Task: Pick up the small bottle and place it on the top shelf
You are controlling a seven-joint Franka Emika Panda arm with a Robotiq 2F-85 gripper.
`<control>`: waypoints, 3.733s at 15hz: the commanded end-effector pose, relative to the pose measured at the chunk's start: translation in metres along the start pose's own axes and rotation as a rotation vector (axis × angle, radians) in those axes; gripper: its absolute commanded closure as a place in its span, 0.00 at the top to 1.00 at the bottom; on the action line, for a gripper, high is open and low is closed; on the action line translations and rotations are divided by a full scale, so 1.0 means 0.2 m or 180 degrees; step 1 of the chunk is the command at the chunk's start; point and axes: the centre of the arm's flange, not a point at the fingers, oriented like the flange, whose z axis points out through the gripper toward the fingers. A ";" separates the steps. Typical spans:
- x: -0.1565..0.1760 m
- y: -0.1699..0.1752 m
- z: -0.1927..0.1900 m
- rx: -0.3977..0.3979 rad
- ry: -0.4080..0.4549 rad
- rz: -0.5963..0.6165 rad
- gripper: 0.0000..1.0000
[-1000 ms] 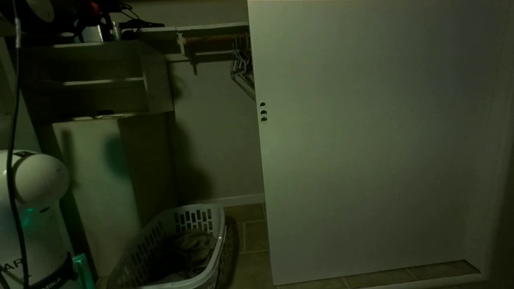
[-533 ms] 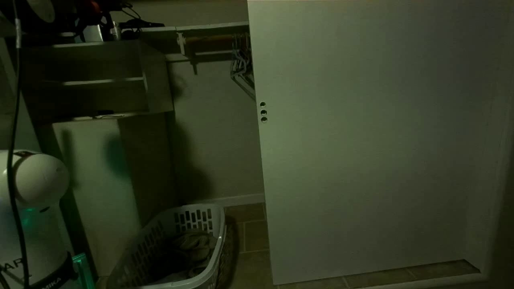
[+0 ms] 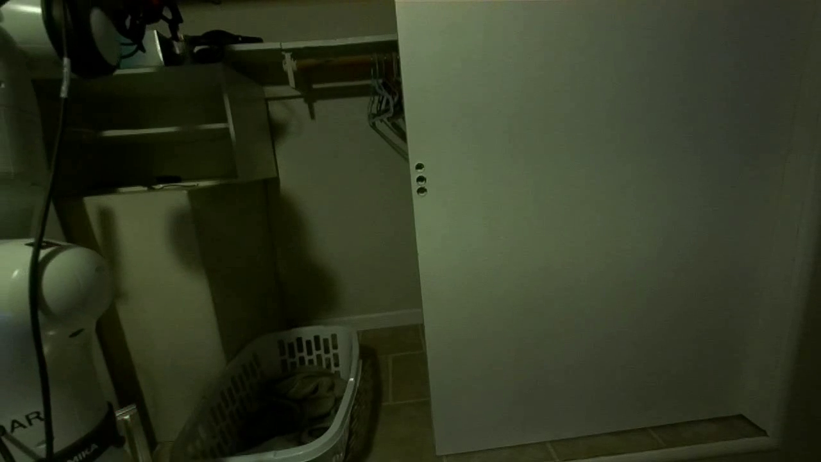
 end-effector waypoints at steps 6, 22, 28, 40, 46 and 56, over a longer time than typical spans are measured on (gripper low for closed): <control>0.47 0.13 0.09 -0.0444 0.0784 0.0423 1.00; 0.42 0.13 0.25 -0.0482 0.1168 0.1230 1.00; 0.46 0.20 0.30 -0.0634 0.1268 0.1439 1.00; 0.53 0.29 0.44 -0.0956 0.1529 0.1245 1.00; 0.53 0.34 0.52 -0.1114 0.1686 0.1211 1.00; 0.55 0.35 0.60 -0.1192 0.1908 0.1163 0.40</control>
